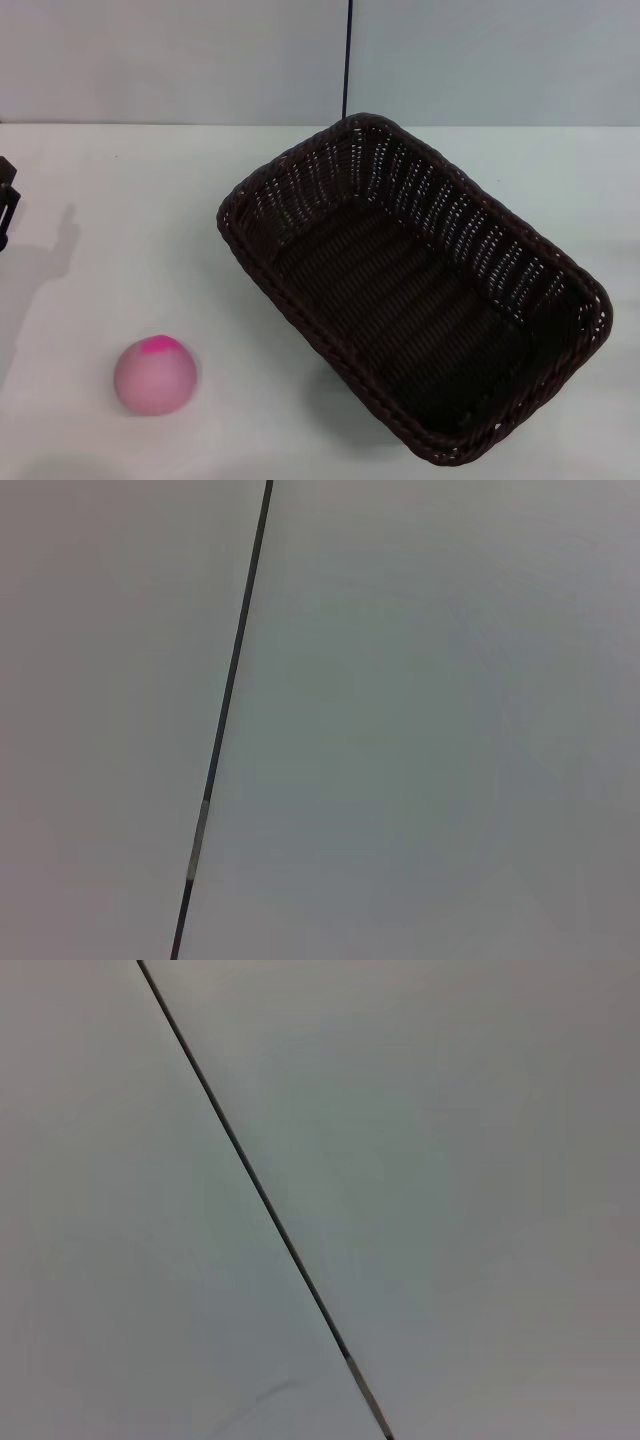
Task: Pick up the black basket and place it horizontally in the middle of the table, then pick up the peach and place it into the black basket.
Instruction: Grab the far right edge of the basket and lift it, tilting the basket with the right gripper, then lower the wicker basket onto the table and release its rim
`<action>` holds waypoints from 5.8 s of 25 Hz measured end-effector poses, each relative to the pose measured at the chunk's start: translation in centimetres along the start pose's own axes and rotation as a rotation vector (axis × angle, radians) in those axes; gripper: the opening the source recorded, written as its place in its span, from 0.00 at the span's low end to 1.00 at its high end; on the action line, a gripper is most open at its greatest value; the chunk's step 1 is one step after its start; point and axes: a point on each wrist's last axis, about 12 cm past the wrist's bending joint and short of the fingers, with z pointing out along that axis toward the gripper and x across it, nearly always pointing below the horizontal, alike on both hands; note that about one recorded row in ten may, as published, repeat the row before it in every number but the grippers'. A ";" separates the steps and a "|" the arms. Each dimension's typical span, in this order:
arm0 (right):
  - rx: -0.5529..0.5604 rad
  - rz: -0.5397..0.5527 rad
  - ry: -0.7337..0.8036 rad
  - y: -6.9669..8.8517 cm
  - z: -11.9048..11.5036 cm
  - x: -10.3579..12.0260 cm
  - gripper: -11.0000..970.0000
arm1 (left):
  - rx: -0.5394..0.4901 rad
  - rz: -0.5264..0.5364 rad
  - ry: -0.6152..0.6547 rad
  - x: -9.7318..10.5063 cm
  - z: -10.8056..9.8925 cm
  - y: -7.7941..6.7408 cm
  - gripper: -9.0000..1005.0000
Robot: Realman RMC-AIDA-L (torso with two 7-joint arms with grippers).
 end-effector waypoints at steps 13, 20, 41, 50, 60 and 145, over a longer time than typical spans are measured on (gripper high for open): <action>-0.408 0.057 0.075 -1.1 0.6 -6.3 0.65 | -0.004 0.006 0.007 0.0 0.1 0.1 0.62; -0.570 0.045 0.497 1.2 5.5 -12.1 0.64 | -0.005 0.006 0.017 0.1 0.3 0.1 0.62; -0.634 -0.435 1.472 19.8 15.6 -11.8 0.63 | -0.025 -0.003 0.046 0.6 -0.7 0.3 0.62; -0.684 -0.494 1.532 22.9 14.9 -7.2 0.62 | -0.045 -0.007 0.059 0.9 -1.4 0.5 0.62; -0.658 -0.486 1.545 22.8 14.7 -4.1 0.61 | -0.051 -0.004 0.065 0.9 -1.7 0.6 0.62; -1.355 -1.396 1.085 32.8 13.1 -0.3 0.15 | -0.135 -0.047 0.019 0.9 -10.9 0.3 0.62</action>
